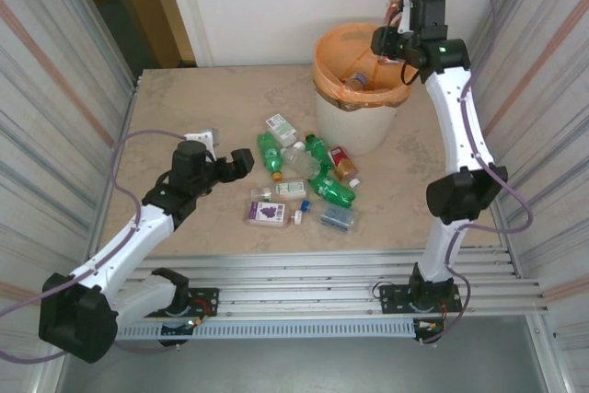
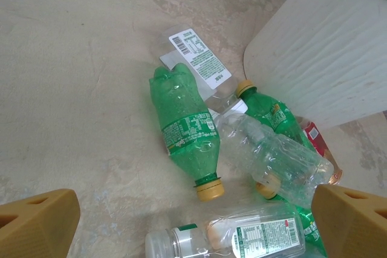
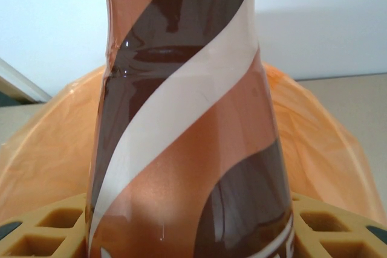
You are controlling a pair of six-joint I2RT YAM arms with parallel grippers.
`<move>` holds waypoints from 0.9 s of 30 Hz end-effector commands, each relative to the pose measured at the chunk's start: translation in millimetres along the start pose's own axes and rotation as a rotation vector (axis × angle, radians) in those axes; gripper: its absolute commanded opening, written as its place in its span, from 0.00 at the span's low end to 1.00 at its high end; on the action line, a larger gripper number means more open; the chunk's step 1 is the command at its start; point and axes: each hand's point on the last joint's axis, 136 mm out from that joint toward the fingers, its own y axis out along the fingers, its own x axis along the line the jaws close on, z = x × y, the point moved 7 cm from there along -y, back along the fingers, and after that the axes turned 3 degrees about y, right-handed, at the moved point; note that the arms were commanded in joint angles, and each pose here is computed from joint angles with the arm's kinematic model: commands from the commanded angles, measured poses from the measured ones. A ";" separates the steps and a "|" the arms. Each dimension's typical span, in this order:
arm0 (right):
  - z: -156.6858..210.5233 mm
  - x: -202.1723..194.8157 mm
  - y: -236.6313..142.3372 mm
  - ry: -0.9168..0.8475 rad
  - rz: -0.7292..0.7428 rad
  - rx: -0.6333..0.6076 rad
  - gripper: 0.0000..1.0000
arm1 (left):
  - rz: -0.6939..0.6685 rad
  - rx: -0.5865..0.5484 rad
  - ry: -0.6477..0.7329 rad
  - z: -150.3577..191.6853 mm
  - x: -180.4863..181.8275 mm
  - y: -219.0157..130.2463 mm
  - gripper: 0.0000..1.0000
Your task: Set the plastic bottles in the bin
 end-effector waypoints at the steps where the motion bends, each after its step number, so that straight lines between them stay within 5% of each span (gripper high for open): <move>1: 2.3 3.2 7.0 -0.058 0.013 0.029 0.35 | 0.007 -0.036 -0.011 -13.1 -3.8 -8.6 0.99; 14: 37.0 -0.6 52.9 -0.177 0.155 0.148 0.54 | 0.000 -0.028 -0.013 -11.7 -2.5 -10.5 0.99; 21: 37.6 1.1 52.8 -0.190 0.162 0.147 0.72 | -0.005 -0.028 -0.014 -12.2 -1.8 -10.5 0.99; 27: 32.3 7.9 41.3 -0.207 0.158 0.123 0.75 | -0.010 -0.026 -0.015 -11.2 -0.8 -10.2 0.99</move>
